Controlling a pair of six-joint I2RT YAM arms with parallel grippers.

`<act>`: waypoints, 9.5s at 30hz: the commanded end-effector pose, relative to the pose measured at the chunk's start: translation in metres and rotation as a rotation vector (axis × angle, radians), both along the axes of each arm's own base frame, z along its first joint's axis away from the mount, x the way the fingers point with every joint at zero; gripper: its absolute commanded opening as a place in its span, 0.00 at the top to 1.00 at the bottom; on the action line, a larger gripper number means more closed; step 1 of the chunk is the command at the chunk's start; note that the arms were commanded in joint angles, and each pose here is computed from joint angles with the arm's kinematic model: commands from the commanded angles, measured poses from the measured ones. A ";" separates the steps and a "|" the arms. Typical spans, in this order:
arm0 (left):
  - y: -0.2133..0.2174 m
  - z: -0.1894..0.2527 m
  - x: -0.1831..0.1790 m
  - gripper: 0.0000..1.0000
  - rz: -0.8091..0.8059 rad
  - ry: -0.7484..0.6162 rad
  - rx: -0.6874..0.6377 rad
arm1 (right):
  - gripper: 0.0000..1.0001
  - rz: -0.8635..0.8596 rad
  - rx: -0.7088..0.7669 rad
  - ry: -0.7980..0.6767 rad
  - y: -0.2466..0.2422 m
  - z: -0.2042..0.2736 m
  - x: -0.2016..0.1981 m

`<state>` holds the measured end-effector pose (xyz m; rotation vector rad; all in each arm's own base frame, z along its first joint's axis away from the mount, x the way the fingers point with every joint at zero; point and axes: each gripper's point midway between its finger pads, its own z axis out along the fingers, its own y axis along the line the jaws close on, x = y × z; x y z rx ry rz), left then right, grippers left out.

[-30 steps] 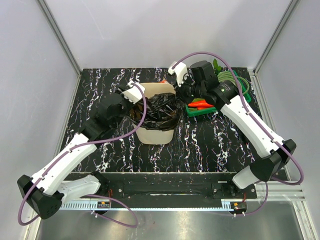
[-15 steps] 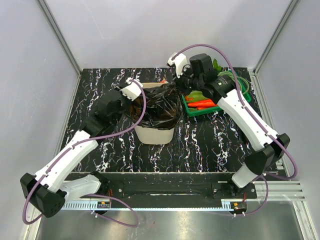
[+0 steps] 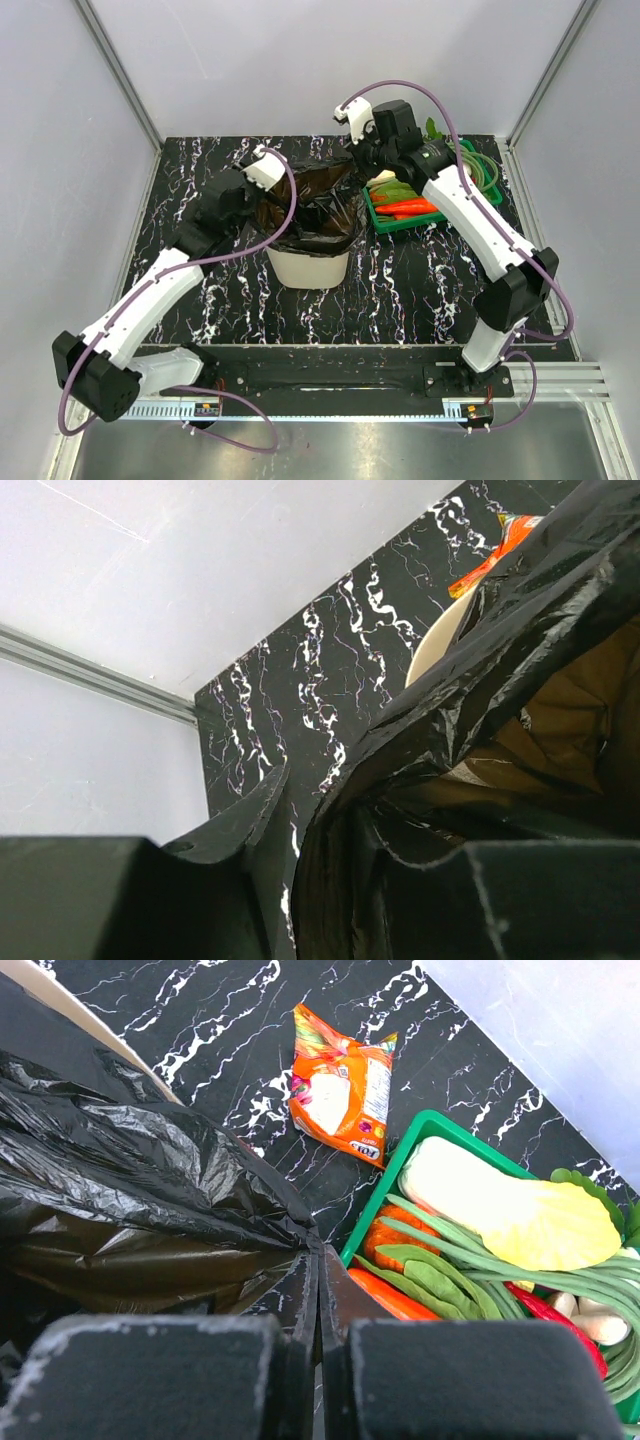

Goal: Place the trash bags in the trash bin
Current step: Place the trash bag in the trash bin.

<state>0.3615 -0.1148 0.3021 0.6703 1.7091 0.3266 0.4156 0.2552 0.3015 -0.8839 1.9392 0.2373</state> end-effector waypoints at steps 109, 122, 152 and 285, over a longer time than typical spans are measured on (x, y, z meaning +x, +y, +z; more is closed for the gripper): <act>0.014 -0.041 0.063 0.23 -0.060 0.133 -0.440 | 1.00 0.120 -0.035 0.023 0.023 -0.039 0.026; 0.020 -0.062 0.045 0.23 -0.081 0.176 -0.358 | 1.00 0.101 -0.047 0.044 0.020 -0.050 0.028; 0.017 0.018 -0.035 0.13 -0.276 0.168 -0.218 | 0.59 -0.051 -0.182 -0.065 -0.040 -0.020 0.007; -0.024 -0.125 -0.131 1.00 -0.937 0.450 0.126 | 1.00 0.262 0.083 0.494 -0.028 -0.141 -0.115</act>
